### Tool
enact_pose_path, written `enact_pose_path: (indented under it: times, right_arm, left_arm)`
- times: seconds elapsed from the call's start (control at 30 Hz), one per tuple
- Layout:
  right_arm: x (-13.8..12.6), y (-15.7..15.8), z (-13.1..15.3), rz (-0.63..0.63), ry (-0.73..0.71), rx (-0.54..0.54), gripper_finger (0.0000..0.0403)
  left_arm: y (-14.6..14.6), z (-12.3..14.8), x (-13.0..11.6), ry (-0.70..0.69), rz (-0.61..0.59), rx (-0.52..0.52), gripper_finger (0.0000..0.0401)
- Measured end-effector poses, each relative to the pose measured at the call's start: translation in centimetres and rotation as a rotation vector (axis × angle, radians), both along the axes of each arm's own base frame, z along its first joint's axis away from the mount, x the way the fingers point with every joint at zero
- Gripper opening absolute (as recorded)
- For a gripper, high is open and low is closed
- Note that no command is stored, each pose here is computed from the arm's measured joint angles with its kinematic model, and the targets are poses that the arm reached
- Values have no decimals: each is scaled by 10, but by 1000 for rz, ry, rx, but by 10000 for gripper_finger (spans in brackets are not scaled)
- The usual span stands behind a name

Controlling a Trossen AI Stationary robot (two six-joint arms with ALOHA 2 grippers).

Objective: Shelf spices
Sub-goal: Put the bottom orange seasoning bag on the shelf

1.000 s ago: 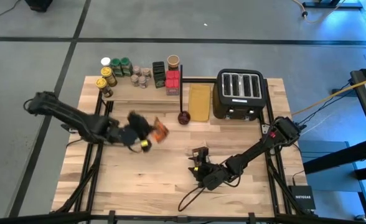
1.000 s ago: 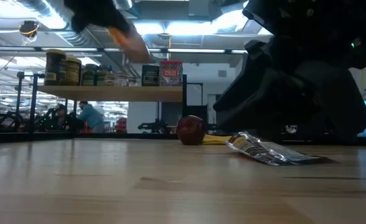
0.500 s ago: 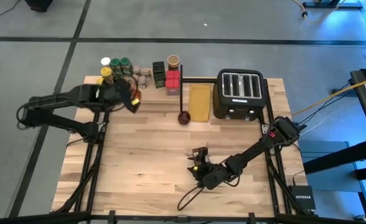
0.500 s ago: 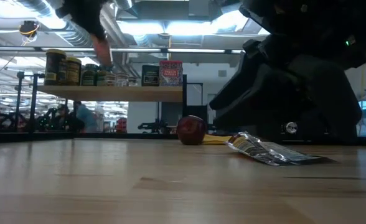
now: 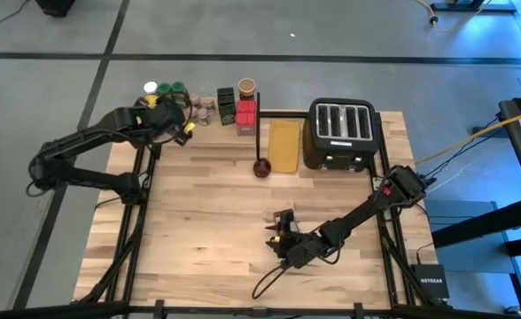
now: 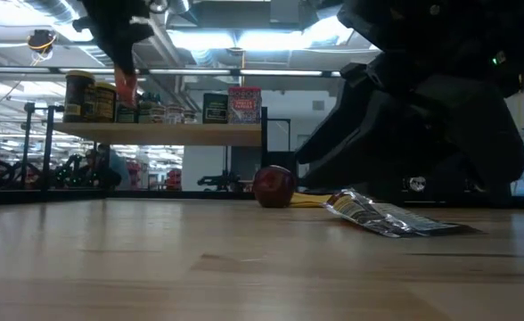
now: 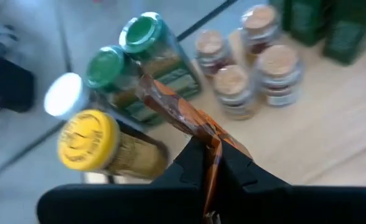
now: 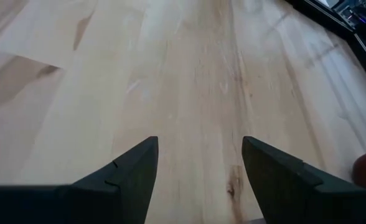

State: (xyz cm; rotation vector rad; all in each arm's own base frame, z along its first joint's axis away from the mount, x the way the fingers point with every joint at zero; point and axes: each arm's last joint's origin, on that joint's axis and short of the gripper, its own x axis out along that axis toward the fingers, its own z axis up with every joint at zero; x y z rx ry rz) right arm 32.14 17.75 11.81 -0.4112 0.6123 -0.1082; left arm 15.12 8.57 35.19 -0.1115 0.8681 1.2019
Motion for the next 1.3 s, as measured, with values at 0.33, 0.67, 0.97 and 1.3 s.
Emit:
enact_pose_path:
  times: [0.33,0.67,0.97,1.3]
  right_arm:
    - [1,-2,0,-1,2,7,236]
    - [1,-1,0,13,8,17,236]
    - [1,-1,0,12,8,18,236]
    - [1,-1,0,11,6,21,236]
  left_arm:
    - [29,-22,13,193,-6,-5,10]
    - [46,-29,12,256,1,-2,11]
    - [53,-29,6,259,44,-9,77]
    - [46,-10,6,242,-5,30,149]
